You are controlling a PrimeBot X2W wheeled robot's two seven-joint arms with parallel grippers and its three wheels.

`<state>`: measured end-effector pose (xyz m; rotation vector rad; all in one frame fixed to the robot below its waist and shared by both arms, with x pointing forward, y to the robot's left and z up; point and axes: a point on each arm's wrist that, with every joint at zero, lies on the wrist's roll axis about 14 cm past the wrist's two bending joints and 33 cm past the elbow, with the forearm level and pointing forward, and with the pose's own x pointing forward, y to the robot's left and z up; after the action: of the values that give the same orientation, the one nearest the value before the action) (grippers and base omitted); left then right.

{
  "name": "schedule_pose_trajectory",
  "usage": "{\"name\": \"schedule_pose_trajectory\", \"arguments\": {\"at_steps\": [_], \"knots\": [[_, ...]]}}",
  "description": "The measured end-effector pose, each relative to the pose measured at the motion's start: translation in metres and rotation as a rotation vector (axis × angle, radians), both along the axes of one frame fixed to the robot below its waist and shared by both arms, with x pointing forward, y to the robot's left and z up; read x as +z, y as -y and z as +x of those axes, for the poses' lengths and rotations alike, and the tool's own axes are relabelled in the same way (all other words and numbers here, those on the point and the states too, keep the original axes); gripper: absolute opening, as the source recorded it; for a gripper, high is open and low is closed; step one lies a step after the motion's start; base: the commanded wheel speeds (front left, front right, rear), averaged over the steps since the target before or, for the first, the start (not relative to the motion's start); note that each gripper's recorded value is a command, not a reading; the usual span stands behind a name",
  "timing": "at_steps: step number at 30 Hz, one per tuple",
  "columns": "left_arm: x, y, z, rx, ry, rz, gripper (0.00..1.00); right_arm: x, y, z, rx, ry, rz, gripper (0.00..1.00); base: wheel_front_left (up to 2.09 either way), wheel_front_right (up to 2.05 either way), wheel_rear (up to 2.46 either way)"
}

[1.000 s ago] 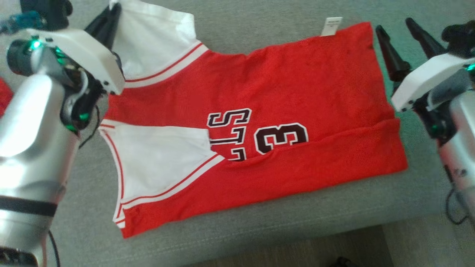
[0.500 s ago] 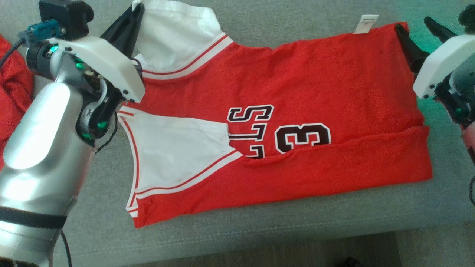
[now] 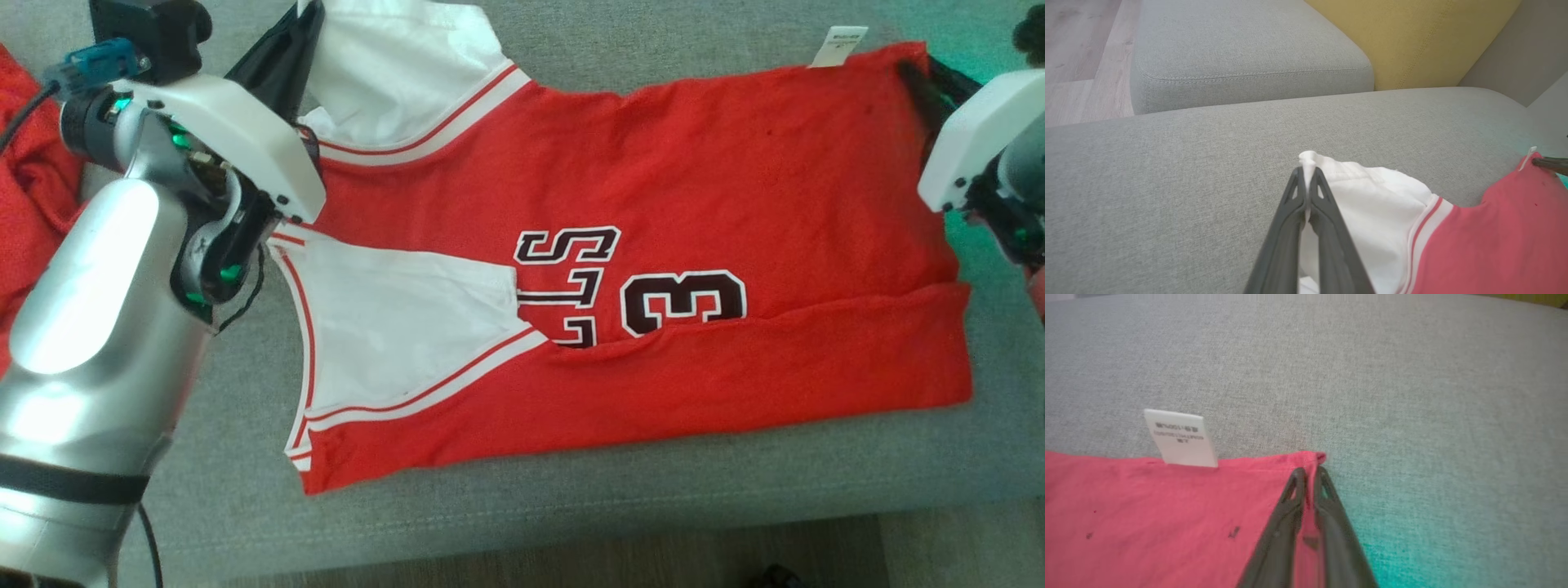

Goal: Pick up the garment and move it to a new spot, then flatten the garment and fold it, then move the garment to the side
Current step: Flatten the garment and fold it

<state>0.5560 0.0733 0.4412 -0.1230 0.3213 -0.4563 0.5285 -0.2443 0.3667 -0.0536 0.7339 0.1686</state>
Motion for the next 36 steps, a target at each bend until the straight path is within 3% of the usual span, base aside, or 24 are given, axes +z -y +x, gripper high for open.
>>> {"name": "schedule_pose_trajectory", "arguments": {"at_steps": [8,21,29,36], "knots": [[0.003,-0.007,0.010,0.029,0.023,0.007,0.00,0.010,0.007,0.013,0.004,0.098,-0.027,0.00,0.00,0.00,0.00],[0.044,-0.020,0.066,0.122,0.163,0.011,0.00,0.047,0.023,0.049,-0.015,0.295,-0.079,0.00,0.00,0.00,0.00],[0.042,-0.017,0.064,0.105,0.168,0.017,0.00,0.054,0.019,0.049,0.004,0.330,-0.093,0.00,0.00,0.00,0.00],[0.036,-0.012,0.039,0.035,0.158,0.047,0.00,0.066,0.014,0.040,0.021,0.359,-0.087,0.00,0.00,0.00,0.00]]}}
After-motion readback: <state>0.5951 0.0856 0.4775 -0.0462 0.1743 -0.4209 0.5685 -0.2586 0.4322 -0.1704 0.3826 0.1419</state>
